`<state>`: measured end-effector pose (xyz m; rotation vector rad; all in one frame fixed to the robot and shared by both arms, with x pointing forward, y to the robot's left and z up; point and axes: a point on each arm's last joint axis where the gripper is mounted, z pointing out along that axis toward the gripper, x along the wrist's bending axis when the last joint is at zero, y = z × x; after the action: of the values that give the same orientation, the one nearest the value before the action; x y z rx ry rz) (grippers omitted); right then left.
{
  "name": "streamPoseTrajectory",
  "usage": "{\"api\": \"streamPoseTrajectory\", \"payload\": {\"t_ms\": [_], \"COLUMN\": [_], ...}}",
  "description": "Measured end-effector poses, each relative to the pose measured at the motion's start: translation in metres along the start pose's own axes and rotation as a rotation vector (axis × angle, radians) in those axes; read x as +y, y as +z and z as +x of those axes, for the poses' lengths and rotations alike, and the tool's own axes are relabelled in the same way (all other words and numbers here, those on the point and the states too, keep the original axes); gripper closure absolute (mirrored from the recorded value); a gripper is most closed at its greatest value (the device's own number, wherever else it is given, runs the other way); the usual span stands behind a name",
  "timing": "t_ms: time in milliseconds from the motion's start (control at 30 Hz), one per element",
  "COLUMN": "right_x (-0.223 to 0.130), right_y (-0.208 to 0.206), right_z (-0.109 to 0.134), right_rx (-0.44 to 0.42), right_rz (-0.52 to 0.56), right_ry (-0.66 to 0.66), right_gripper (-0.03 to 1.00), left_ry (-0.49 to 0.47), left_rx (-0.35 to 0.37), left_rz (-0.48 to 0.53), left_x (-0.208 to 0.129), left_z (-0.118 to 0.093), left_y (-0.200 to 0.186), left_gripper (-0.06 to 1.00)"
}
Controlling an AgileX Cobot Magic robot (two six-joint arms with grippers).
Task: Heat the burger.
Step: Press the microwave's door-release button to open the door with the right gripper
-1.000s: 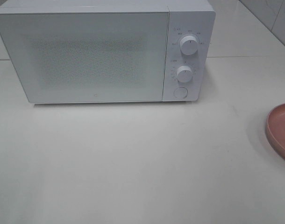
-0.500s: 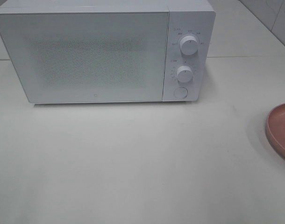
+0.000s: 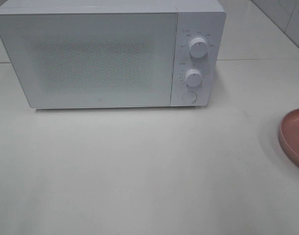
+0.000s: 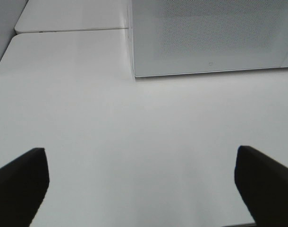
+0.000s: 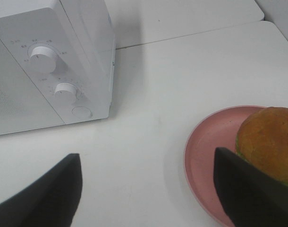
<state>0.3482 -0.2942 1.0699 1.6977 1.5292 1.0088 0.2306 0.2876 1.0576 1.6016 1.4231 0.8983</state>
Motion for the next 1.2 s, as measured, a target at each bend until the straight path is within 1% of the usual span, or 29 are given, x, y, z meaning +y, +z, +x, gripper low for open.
{"api": "streamPoseTrajectory", "payload": {"t_ms": [233, 733, 967, 1133, 1200], "right_x": [0.009, 0.016, 0.022, 0.026, 0.027], "right_y": [0.019, 0.059, 0.081, 0.101, 0.104], "right_z": [0.001, 0.002, 0.002, 0.002, 0.002], "right_rx": [0.002, -0.002, 0.003, 0.009, 0.01], "right_rz": [-0.025, -0.014, -0.057, -0.117, -0.124], "right_ry": [0.001, 0.002, 0.002, 0.002, 0.002], "right_gripper": [0.22, 0.22, 0.22, 0.22, 0.22], "left_ry": [0.0, 0.0, 0.0, 0.0, 0.0], "left_rx": [0.0, 0.0, 0.0, 0.0, 0.0], "left_rz": [0.0, 0.0, 0.0, 0.0, 0.0], "left_x": [0.0, 0.0, 0.0, 0.0, 0.0], "left_z": [0.0, 0.0, 0.0, 0.0, 0.0], "left_y": [0.0, 0.0, 0.0, 0.0, 0.0], "left_gripper": [-0.05, -0.05, -0.05, -0.05, -0.05]}}
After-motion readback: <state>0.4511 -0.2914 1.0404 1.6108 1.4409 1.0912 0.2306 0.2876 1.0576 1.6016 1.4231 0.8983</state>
